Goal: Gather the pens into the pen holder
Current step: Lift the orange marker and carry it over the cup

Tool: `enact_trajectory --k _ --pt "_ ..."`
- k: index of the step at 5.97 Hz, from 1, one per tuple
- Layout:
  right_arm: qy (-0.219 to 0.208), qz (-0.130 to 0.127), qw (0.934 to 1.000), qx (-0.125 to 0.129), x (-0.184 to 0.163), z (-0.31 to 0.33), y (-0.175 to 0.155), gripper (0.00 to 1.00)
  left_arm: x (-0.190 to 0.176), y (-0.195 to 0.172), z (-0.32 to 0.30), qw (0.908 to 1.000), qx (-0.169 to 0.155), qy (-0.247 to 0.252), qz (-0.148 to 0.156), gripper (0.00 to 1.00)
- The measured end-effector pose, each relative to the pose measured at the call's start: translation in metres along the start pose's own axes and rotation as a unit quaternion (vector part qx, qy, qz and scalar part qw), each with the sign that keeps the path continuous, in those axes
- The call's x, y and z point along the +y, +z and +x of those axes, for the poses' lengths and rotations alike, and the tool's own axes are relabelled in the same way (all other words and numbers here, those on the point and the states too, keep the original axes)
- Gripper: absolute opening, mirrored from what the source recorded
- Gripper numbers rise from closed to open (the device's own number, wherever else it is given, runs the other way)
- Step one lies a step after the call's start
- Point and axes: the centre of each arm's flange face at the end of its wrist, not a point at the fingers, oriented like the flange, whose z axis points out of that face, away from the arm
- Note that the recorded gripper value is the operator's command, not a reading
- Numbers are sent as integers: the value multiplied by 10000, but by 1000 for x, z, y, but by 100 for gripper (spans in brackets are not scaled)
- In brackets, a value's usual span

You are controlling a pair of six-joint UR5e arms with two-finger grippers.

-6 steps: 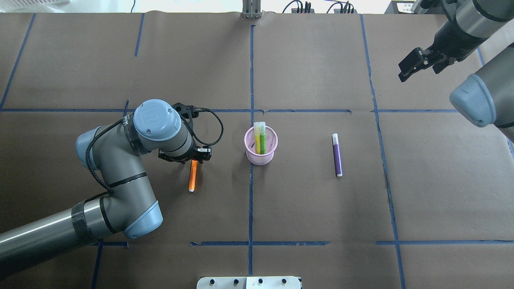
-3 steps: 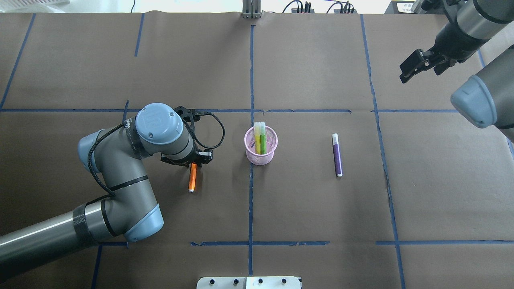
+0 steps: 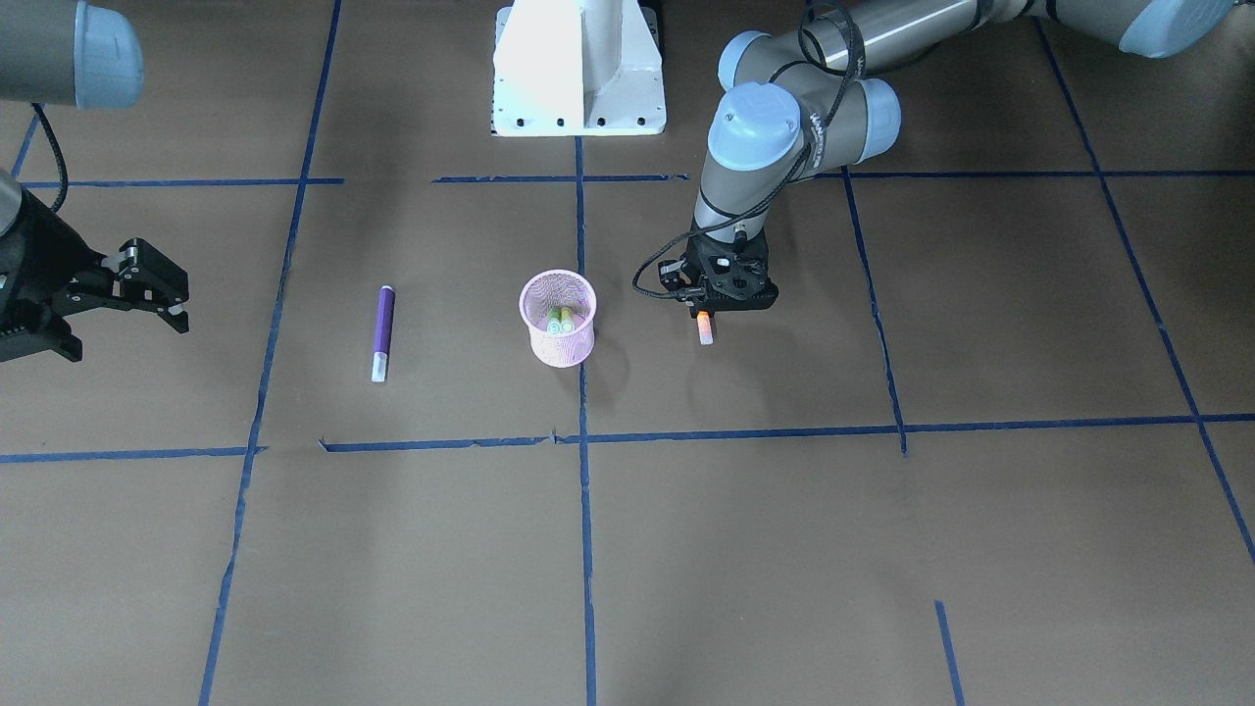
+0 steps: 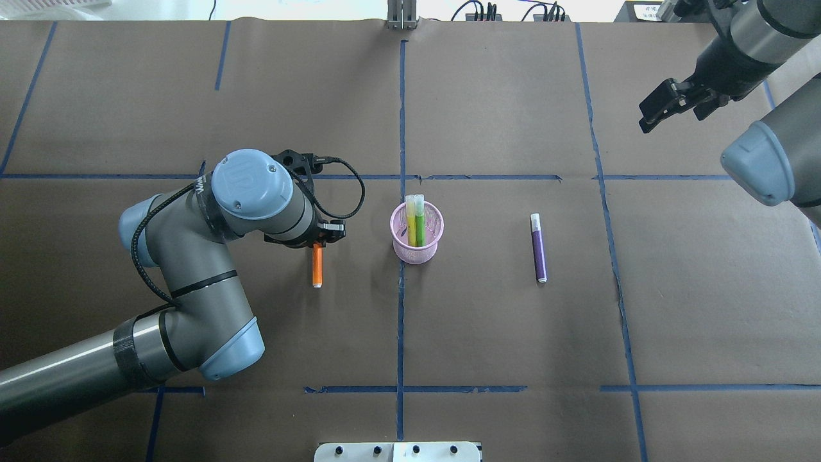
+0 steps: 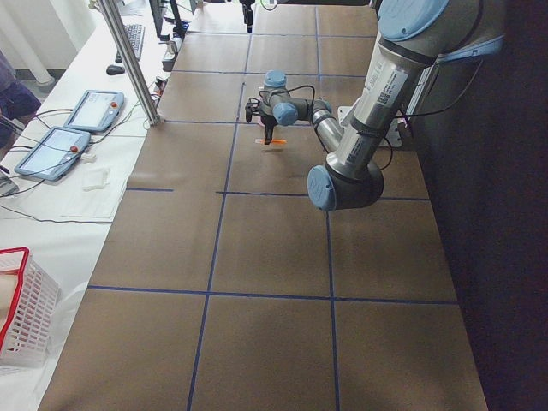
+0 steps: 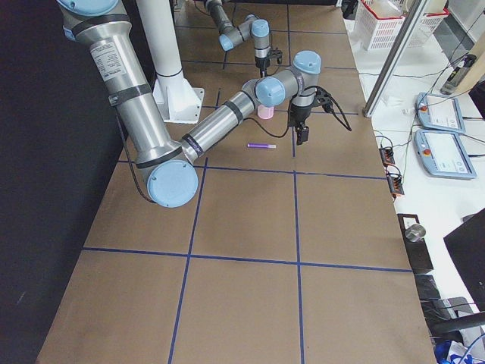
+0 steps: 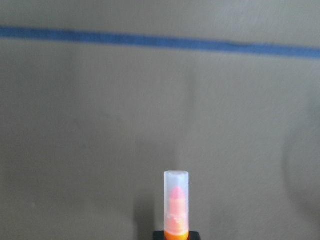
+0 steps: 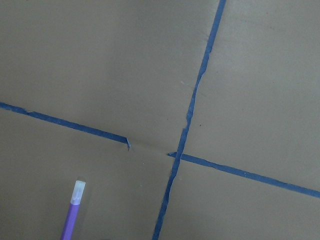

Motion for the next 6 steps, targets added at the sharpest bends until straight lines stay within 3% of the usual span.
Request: enact_trajectory --k 1,3,5,6 --pt "5 9 10000 -3 0 -1 -1 100 -9 -21 13 9971 147 -572 474 0" --pt "4 20 10000 -9 1 -2 -2 100 -18 -51 41 9730 471 -1569 1623 0" --pt "0 31 10000 -15 1 -3 -3 100 -6 -74 78 9485 803 -1736 2524 0" --pt "0 29 10000 -14 1 -3 -2 100 14 -79 97 9450 861 -1424 2816 0"
